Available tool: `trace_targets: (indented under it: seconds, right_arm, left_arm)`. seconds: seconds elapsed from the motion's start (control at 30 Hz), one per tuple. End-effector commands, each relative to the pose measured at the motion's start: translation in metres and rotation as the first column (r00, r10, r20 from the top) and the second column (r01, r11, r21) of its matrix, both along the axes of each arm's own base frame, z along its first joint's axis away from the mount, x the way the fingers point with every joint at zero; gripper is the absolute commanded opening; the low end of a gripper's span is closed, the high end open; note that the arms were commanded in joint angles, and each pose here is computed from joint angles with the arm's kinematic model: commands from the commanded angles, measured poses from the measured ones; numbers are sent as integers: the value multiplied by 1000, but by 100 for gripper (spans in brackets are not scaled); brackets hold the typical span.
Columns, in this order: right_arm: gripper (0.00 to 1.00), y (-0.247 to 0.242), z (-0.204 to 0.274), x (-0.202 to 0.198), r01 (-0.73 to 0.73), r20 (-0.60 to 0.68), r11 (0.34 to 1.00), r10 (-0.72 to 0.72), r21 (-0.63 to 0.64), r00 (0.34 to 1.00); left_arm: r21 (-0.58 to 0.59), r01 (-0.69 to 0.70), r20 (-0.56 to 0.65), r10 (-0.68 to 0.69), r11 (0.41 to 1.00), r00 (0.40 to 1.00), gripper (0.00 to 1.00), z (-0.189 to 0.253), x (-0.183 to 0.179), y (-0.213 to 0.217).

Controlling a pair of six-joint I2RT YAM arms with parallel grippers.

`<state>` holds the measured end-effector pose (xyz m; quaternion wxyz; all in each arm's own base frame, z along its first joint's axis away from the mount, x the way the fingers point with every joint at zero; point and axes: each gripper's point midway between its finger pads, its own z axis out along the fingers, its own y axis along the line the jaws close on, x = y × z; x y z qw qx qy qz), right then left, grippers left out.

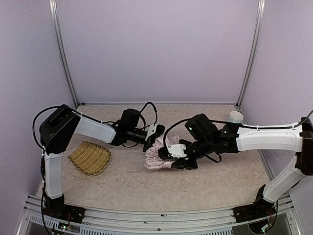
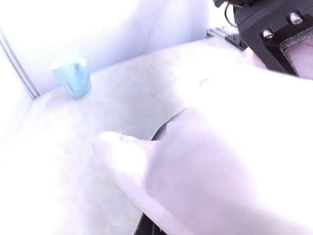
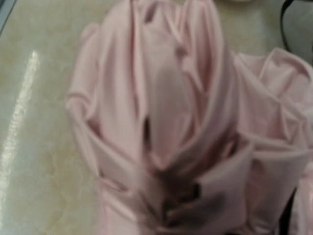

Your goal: Put away the umbrella

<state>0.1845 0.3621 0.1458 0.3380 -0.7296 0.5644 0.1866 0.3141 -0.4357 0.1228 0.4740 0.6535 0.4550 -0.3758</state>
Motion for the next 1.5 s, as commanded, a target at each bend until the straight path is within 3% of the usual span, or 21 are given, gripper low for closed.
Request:
trace_targets:
  seconds: [0.0, 0.3, 0.5, 0.63, 0.7, 0.8, 0.97, 1.1, 1.23, 1.37, 1.47]
  right_arm:
    - [0, -9, -60, -77, -194, -261, 976, 163, -100, 952]
    - [0, -38, -145, -80, -168, -317, 917, 49, -361, 947]
    - [0, -45, -162, -78, -135, -334, 888, -21, -439, 942]
    - [0, -54, -171, -81, -123, -352, 868, -64, -482, 934]
    - [0, -59, -176, -81, -115, -358, 853, -89, -509, 929]
    - [0, -64, -181, -78, -92, -361, 837, -132, -540, 923]
    - [0, -63, -177, -68, -54, -395, 844, -192, -534, 898]
    - [0, -60, -170, -65, -54, -459, 854, -224, -518, 860]
    - [0, -59, -167, -59, -46, -540, 869, -264, -492, 799]
    - [0, -57, -165, -54, -38, -610, 875, -305, -483, 732]
    - [0, -57, -164, -50, -39, -654, 877, -327, -479, 682]
  left_arm:
    - [-35, -180, 127, 183, 983, 975, 0, 17, 45, 16]
    - [7, -197, 197, 192, 980, 961, 0, 2, 32, 16]
    - [56, -240, 250, 219, 969, 943, 0, -14, 35, 13]
    - [40, -356, 278, 331, 934, 902, 0, -17, 54, 18]
    - [13, -445, 288, 423, 895, 859, 8, -13, 70, 24]
    - [-38, -576, 256, 565, 817, 785, 33, 1, 95, 39]
    - [-190, -668, 76, 689, 719, 720, 61, 59, 104, 87]
    - [-288, -642, 27, 676, 711, 736, 62, 105, 57, 114]
    - [-285, -535, 82, 576, 795, 813, 57, 122, -25, 119]
    - [-175, -364, 86, 383, 915, 920, 56, 92, -105, 113]
    - [-57, -289, 86, 293, 956, 952, 59, 63, -140, 105]
